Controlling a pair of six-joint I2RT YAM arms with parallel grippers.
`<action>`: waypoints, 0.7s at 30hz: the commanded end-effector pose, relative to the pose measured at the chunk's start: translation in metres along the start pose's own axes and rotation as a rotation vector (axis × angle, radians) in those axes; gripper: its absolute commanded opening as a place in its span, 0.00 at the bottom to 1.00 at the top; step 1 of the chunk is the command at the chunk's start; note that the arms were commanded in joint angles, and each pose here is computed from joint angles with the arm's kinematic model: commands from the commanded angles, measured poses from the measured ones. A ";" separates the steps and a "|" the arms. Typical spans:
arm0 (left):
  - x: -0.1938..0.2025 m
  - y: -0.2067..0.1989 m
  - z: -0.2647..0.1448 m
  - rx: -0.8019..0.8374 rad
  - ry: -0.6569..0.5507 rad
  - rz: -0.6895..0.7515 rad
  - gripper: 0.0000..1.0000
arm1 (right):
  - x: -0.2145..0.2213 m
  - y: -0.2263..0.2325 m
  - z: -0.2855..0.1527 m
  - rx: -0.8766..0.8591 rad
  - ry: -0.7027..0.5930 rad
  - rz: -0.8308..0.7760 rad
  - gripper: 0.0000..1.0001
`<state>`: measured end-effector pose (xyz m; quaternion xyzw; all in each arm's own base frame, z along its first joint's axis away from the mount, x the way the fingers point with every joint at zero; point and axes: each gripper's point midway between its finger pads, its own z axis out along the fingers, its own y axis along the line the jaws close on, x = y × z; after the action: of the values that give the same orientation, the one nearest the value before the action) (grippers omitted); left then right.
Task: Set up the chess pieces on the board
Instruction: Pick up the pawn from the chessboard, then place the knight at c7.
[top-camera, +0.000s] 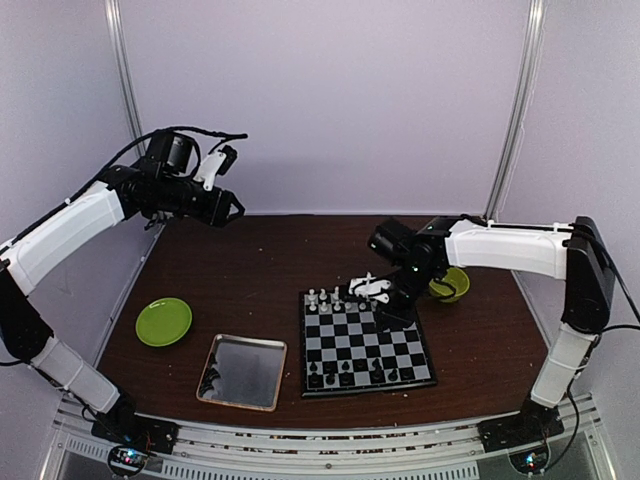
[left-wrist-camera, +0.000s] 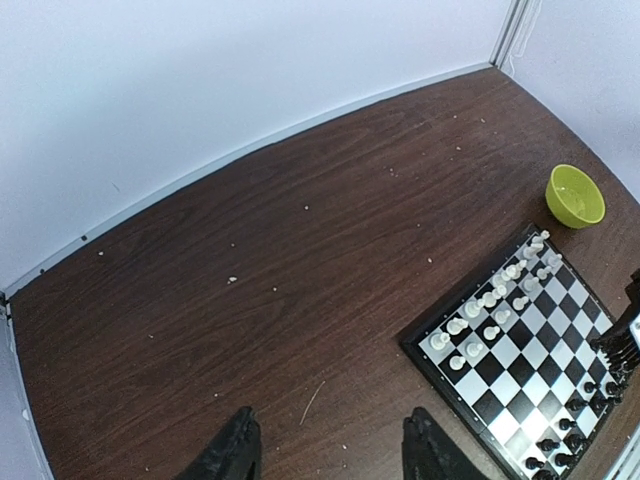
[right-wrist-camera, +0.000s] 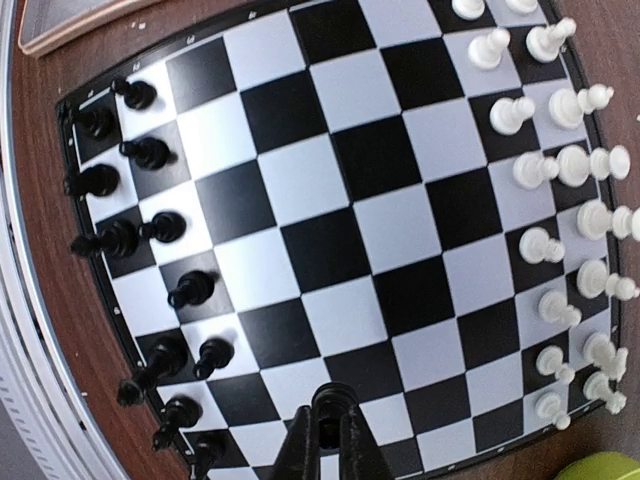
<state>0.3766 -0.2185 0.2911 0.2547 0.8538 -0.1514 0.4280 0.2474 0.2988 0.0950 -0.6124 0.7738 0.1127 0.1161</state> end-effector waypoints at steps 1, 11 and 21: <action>-0.011 -0.001 -0.005 0.001 -0.026 0.024 0.49 | 0.012 0.014 0.000 -0.006 -0.013 -0.035 0.05; -0.007 -0.004 0.000 0.021 -0.008 0.025 0.49 | 0.025 0.039 0.015 -0.119 0.054 -0.098 0.06; -0.004 -0.003 0.005 0.020 0.006 0.026 0.49 | 0.041 0.045 0.021 -0.134 0.100 -0.109 0.05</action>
<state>0.3761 -0.2200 0.2766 0.2631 0.8624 -0.1488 0.4061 0.2066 0.2869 0.0710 -0.6566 0.7402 0.1292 0.0653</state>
